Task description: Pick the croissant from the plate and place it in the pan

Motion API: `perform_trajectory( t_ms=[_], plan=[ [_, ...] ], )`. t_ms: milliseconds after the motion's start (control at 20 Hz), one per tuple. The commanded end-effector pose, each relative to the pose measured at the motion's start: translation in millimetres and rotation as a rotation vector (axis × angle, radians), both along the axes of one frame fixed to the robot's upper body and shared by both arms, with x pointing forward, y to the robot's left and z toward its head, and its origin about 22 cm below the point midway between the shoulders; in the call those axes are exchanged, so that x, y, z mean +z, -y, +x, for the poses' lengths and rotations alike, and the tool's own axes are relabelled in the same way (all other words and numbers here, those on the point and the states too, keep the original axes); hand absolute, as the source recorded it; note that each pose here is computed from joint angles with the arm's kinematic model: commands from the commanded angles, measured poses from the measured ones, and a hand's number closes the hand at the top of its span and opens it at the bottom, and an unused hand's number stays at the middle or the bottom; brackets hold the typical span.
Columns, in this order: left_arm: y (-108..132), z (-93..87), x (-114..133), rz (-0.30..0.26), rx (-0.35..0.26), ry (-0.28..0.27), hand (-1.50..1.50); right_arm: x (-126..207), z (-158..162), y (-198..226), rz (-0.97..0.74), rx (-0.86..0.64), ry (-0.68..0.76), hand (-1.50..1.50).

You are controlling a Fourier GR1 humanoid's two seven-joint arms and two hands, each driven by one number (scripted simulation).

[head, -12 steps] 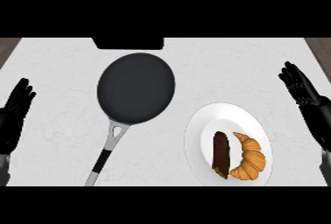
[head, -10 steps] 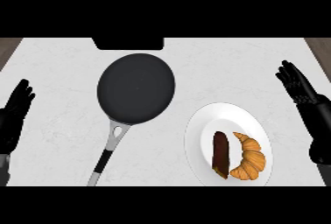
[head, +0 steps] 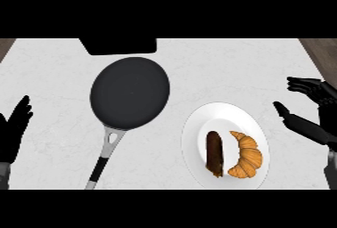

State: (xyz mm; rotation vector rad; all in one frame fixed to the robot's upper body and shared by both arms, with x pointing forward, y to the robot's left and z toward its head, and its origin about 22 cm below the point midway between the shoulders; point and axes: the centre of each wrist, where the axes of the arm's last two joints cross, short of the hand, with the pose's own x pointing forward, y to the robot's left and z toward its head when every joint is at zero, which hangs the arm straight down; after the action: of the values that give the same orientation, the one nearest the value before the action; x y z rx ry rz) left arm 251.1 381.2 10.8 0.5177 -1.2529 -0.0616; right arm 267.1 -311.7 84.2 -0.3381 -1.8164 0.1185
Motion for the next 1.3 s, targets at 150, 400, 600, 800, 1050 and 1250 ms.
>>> perform_trajectory(
  t_ms=[150, 400, 600, 800, 1050, 1250],
  plan=[
    [23, 4.3, -8, -0.027, -0.007, -0.058, 0.0, -41, -77, -20, 0.055, -0.171, 0.116, -1.5],
    [15, 22.6, 14, -0.011, -0.013, -0.049, 0.0, 4, -95, -18, -0.136, -0.115, 0.019, -1.5],
    [17, 17.1, 6, -0.008, -0.016, -0.063, 0.0, 41, -100, -22, -0.343, -0.116, -0.125, -1.5],
    [31, 20.1, 4, 0.008, -0.041, -0.052, 0.0, 59, -92, -20, -0.598, -0.091, -0.323, -1.5],
    [36, 20.7, 5, 0.008, -0.058, -0.06, 0.0, 81, -79, -36, -0.798, -0.085, -0.538, -1.5],
    [38, 25.7, 4, 0.004, -0.081, -0.047, 0.0, 85, -73, -59, -0.947, -0.037, -0.681, -1.5]
  ],
)
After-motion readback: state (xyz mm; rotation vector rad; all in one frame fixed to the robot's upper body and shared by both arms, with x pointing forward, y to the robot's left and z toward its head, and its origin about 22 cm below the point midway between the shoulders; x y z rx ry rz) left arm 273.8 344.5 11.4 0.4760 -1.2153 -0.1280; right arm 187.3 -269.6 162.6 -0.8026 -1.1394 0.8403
